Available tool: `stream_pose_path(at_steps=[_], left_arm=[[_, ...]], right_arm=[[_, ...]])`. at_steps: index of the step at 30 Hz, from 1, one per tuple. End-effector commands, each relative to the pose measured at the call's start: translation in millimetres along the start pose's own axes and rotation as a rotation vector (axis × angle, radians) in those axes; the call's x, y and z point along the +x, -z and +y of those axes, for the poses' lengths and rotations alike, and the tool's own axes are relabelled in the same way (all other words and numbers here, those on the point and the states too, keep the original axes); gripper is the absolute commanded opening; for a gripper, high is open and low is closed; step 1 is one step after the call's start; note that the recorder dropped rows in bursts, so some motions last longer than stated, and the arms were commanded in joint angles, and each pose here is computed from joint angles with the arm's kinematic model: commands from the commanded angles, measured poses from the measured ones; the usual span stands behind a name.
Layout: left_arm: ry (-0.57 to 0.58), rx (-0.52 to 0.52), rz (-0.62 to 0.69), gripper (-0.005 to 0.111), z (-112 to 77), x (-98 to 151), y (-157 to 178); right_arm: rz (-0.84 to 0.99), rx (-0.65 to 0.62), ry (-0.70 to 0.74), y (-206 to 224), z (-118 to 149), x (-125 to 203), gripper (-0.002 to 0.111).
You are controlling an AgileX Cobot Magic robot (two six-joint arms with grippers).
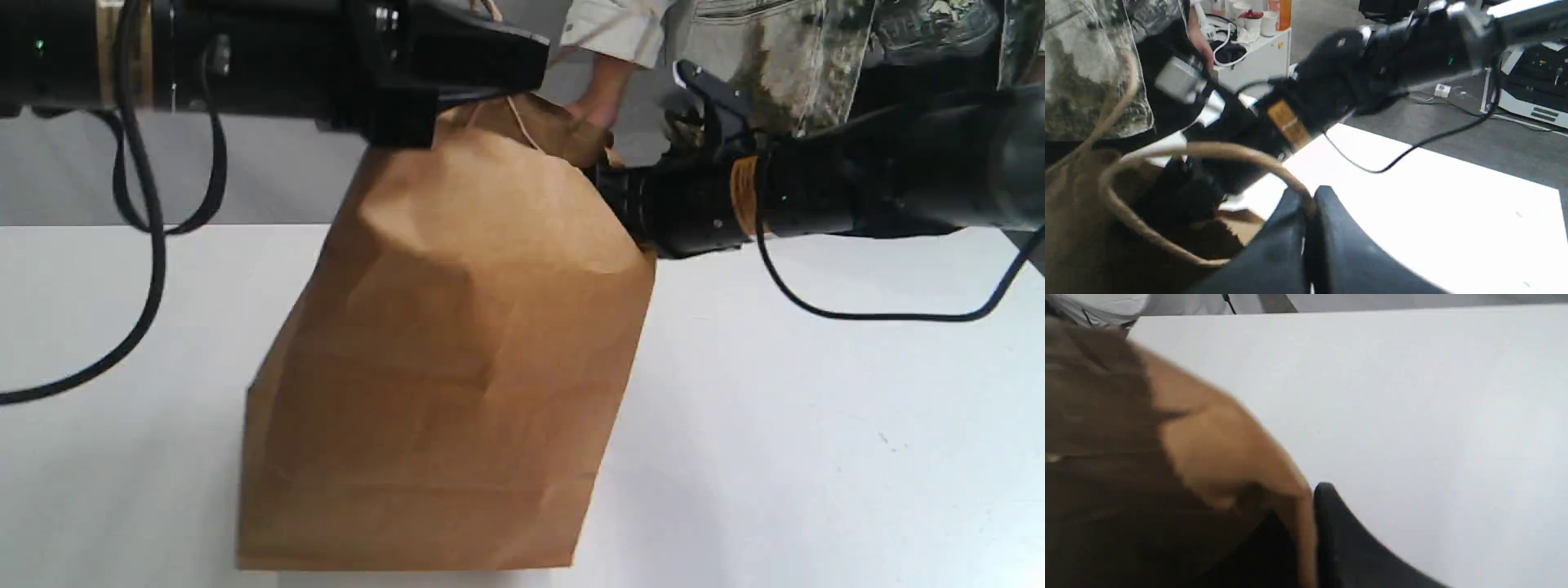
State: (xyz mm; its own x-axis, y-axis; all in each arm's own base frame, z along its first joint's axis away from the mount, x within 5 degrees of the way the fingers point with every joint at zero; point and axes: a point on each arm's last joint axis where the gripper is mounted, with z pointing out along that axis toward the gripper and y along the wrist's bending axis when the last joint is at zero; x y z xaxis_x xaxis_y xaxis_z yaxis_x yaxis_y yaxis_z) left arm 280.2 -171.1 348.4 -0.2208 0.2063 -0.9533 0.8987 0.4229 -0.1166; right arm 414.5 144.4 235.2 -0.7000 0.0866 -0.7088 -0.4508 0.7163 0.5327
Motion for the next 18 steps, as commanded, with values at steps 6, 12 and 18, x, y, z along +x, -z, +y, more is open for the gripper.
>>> stream_pose_path(at_steps=[6, 12, 18], left_arm=[[-0.034, -0.1, -0.011, 0.0, -5.4, 14, 43], [-0.005, -0.114, 0.002, 0.002, -4.5, 21, 42], [-0.004, -0.243, 0.013, 0.027, 7.0, 27, 44]], right_arm=[[0.004, -0.101, 0.04, 17, 23, -8, 0.001], [0.009, -0.111, 0.04, 17, 24, -7, 0.006], [0.004, -0.102, 0.052, 17, 23, -8, 0.056]])
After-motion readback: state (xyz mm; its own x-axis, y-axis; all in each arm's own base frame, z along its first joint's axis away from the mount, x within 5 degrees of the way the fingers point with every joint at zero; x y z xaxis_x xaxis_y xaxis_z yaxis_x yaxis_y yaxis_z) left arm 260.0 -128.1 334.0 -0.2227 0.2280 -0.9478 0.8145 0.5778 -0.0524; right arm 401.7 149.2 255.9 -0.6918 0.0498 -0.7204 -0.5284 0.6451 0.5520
